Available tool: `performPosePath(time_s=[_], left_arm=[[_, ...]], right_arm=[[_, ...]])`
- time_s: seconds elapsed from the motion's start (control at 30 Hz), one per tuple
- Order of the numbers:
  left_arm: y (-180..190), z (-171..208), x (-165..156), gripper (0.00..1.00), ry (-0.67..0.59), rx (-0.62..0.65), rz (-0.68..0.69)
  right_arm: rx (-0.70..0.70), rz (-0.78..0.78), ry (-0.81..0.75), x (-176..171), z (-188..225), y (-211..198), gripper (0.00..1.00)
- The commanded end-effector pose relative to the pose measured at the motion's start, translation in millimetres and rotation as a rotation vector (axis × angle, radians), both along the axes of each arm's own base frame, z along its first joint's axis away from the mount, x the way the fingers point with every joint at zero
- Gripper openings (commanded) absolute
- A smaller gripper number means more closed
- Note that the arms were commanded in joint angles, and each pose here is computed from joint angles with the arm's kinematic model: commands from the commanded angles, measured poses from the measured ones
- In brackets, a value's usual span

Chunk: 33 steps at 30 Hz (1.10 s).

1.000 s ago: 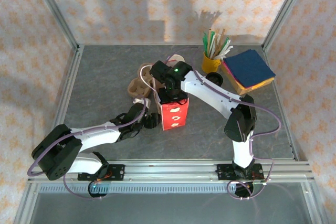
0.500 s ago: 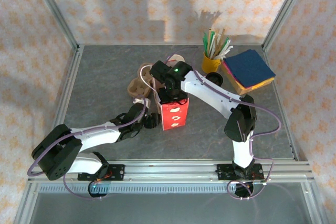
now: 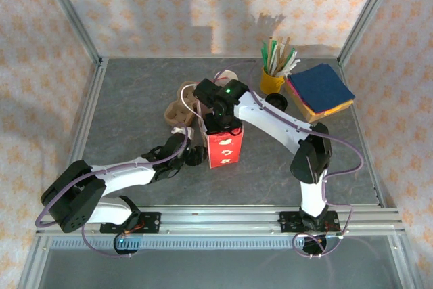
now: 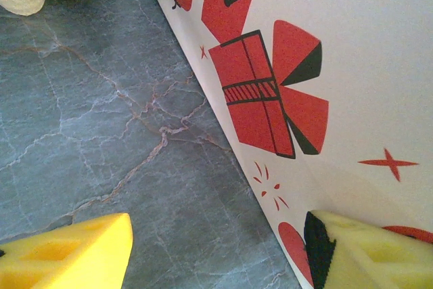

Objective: Pack the takeout coffee

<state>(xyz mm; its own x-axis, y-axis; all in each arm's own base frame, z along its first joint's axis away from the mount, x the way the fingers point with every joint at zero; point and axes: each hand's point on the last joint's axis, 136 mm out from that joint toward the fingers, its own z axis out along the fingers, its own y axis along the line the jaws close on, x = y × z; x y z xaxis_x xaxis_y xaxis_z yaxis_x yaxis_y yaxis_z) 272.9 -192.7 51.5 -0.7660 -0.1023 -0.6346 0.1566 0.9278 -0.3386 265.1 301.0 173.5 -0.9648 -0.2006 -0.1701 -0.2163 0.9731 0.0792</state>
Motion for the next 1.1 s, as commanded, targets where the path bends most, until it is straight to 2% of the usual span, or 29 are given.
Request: performPosePath(time_s=[0.0,0.37,0.6,1.07], left_arm=[[0,3,0,0.7,-0.018,0.009,0.0],[3,2,-2,0.7,-0.017,0.015,0.005],[3,-3,-3,0.7,-0.008,0.017,0.002],[2,-9,-3,0.7,0.0,0.022,0.001]], right_arm=[[-0.03,-0.003,0.012,-10,2,-10,0.51],[-0.026,0.005,0.002,-8,6,-13,0.51],[0.017,-0.014,-0.044,4,25,-10,0.48],[0.06,-0.022,-0.038,-4,36,-10,0.48]])
